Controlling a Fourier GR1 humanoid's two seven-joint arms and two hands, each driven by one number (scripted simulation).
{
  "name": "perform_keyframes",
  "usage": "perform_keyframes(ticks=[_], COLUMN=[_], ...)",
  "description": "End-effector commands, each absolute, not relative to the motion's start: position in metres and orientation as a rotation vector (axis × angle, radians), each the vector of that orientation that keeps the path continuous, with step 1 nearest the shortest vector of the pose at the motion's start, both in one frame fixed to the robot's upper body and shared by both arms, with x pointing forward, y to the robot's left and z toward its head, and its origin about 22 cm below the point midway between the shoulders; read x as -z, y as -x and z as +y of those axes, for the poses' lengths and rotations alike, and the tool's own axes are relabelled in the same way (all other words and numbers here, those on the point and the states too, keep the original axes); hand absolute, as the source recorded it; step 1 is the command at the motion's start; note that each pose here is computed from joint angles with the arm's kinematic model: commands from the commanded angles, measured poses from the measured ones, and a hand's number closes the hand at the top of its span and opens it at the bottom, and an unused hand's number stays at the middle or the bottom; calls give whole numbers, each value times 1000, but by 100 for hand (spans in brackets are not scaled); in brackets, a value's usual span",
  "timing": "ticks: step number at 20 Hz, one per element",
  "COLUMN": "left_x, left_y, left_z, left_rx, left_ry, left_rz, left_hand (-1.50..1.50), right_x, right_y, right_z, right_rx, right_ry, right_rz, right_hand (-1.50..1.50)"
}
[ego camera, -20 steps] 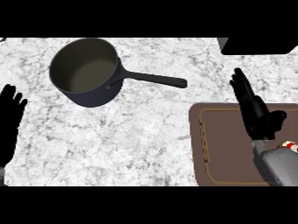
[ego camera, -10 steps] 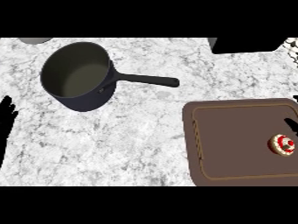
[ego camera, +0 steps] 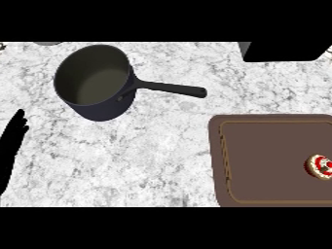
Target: Pick the cupcake from the tray and place it in the pot
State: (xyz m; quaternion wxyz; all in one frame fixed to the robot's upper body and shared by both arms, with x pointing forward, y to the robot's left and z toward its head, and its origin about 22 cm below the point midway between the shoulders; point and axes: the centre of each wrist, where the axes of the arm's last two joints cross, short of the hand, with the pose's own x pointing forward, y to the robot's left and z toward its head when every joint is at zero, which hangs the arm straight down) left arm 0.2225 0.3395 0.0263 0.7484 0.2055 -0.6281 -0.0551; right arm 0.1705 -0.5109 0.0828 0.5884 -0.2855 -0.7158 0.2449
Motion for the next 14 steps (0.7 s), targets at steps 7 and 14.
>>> perform_keyframes(ticks=[7, 14], left_x=[-13, -20], left_y=[-228, -238], left_z=[338, 346], left_rx=[154, 157], left_ry=[-440, -424], left_rz=[-1379, -1396], left_hand=[0, 0], right_x=[-161, -171], right_y=[-206, -221], right_z=[-485, -446], right_rx=[-905, -1180], right_ry=[599, 564], right_rz=[-1366, -1000], right_hand=[-150, -150])
